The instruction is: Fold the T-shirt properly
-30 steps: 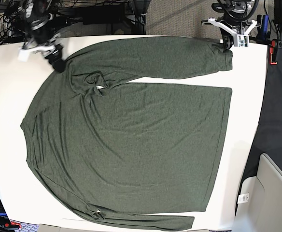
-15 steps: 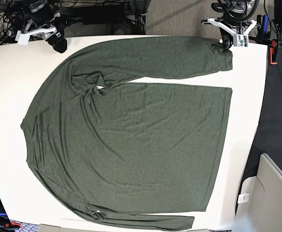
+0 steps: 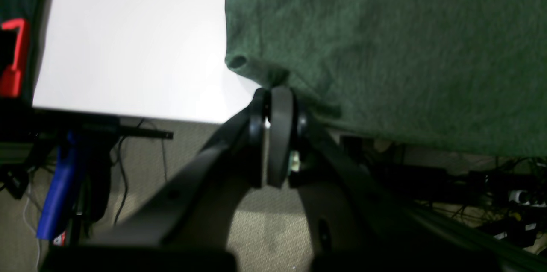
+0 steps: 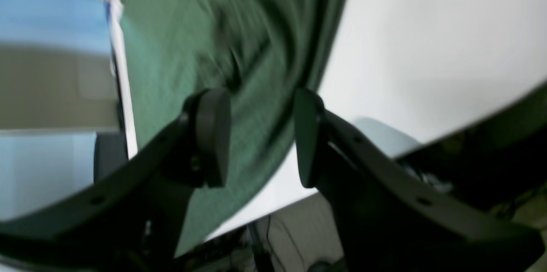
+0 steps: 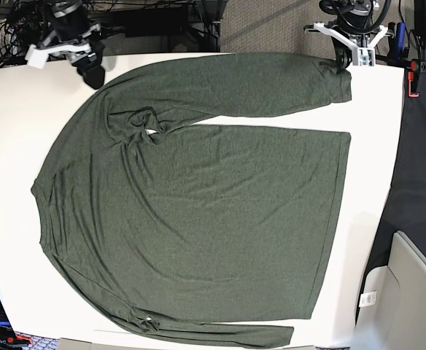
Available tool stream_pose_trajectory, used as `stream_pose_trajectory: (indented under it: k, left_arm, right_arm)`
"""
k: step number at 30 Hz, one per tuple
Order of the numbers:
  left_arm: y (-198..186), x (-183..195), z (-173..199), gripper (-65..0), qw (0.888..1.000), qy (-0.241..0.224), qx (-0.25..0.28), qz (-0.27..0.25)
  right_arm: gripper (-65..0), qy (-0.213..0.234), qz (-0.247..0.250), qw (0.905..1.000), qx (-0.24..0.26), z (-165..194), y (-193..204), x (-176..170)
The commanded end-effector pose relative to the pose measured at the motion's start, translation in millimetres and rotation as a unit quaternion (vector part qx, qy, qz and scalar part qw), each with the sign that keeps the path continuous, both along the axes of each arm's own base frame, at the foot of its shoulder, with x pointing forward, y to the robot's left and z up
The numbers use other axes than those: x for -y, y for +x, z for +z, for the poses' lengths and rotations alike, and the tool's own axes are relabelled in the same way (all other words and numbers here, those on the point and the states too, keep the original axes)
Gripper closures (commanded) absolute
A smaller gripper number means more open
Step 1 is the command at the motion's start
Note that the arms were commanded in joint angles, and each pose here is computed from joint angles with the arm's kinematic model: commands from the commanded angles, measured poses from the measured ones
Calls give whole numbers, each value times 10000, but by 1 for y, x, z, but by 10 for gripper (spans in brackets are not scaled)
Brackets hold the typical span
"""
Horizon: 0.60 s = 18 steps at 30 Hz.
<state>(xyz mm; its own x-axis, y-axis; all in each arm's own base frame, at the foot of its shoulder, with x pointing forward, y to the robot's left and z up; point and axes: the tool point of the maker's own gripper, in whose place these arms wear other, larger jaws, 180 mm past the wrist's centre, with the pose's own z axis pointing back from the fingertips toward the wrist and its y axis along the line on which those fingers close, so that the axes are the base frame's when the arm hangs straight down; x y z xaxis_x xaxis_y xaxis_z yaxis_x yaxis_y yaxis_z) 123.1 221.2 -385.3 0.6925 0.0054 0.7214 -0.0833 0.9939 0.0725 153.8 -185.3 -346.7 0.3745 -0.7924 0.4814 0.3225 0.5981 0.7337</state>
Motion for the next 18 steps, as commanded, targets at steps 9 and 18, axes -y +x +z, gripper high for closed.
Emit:
stream_pose_trajectory:
  k: [9, 18]
  left_arm:
    - [-3, -1, 5, 0, 10000, 24, 74, -9]
    - [-3, 0, 5, 0, 10000, 14, 73, -8]
  right_arm:
    - [-253, -18, -827, 9943, -679, 3, -60, 42]
    - [-253, -39, -997, 9910, -895, 17, -94, 66]
